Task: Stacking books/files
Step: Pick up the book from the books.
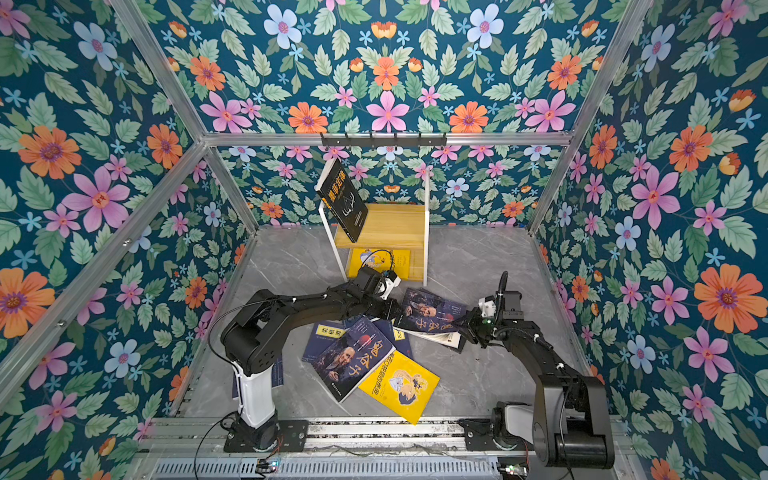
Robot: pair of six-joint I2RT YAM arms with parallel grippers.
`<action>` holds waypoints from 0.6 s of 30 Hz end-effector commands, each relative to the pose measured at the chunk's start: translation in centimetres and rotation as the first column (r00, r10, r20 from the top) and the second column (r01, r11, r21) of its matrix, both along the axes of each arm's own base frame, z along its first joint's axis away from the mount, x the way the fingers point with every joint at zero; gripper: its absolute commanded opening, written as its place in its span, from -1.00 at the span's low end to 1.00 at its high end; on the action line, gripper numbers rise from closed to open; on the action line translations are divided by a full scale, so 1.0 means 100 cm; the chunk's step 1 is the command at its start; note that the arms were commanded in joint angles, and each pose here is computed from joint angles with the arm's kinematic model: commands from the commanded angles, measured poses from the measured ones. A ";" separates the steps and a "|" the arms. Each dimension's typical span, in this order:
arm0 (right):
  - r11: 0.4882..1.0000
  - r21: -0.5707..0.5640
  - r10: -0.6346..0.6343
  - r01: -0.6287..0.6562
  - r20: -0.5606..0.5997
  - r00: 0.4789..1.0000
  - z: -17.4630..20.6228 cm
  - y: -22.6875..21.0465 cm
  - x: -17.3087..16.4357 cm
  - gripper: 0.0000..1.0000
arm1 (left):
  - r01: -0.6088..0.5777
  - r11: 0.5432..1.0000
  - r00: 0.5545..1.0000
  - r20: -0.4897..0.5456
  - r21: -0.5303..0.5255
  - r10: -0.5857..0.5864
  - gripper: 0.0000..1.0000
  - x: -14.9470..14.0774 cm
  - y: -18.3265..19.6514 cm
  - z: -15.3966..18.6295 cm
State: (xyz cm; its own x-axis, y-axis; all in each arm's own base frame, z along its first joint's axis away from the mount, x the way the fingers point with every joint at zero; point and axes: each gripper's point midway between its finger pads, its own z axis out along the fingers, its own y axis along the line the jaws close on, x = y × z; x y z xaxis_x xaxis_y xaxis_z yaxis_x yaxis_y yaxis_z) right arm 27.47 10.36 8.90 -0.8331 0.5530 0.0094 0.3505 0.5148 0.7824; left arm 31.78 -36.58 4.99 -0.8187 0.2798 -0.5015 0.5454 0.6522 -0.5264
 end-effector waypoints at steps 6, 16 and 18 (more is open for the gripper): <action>0.999 -0.037 0.027 -0.026 0.009 1.000 0.011 -0.002 -0.004 -0.90 | 0.015 0.997 0.999 -0.041 0.072 -0.012 -0.60 -0.013 0.012 -0.010; 0.993 -0.071 0.102 -0.093 0.136 0.985 0.051 0.001 0.002 -1.00 | 0.058 0.997 0.988 0.139 0.056 -0.065 0.07 -0.011 0.019 0.058; 0.986 -0.110 0.147 -0.126 0.209 0.967 0.070 0.001 0.003 -1.00 | 0.089 0.995 0.971 0.216 0.051 -0.098 0.22 -0.012 0.022 0.082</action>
